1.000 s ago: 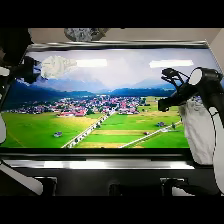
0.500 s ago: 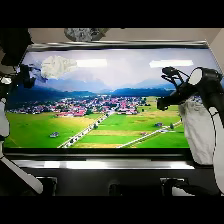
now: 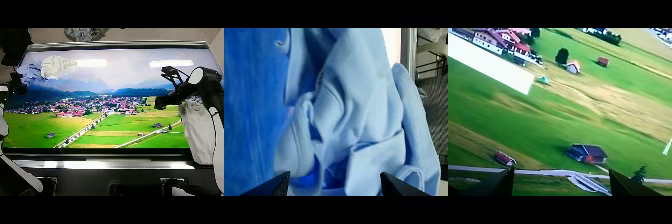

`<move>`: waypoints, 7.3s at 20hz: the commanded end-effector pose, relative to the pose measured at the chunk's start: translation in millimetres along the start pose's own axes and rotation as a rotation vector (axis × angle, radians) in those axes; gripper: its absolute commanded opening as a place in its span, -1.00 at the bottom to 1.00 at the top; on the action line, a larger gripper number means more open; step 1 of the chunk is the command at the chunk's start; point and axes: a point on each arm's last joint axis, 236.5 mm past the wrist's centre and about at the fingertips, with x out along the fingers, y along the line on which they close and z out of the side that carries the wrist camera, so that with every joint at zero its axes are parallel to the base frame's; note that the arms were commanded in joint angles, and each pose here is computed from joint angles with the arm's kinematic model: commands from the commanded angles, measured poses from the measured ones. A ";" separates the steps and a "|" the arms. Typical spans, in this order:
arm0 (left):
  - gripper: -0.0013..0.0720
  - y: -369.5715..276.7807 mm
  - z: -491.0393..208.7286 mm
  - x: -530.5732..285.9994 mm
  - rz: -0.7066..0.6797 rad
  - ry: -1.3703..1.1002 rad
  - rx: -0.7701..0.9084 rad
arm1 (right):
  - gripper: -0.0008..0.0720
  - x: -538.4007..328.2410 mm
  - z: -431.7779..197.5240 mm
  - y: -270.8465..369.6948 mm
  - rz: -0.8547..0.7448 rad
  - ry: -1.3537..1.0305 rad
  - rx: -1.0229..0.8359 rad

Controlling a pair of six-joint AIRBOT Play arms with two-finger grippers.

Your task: Fold the shirts.

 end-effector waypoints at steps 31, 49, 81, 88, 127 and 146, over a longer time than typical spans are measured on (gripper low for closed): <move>-0.90 -397.9 -168.4 -467.3 -0.842 -0.123 1.138 | 0.88 -33.4 0.9 26.3 0.072 -0.024 0.000; 0.98 -32.8 -610.3 -498.9 -0.564 1.453 1.274 | 0.89 -218.6 -72.9 35.5 -0.290 -0.296 -0.098; 0.94 189.3 -166.5 -282.7 0.663 1.023 0.878 | 0.90 18.7 -128.0 145.7 0.486 0.037 0.042; 0.33 204.3 -185.7 -284.0 0.658 1.053 0.872 | 0.96 26.1 -134.2 153.3 0.479 0.061 0.009; -0.90 -340.2 -155.8 -670.3 -0.895 -0.404 0.970 | -0.87 -482.8 38.4 146.9 -0.475 -1.469 -0.469; -0.89 -211.6 -192.6 -370.1 -0.305 0.237 1.114 | -0.86 -259.5 195.6 7.0 -0.383 -0.994 0.020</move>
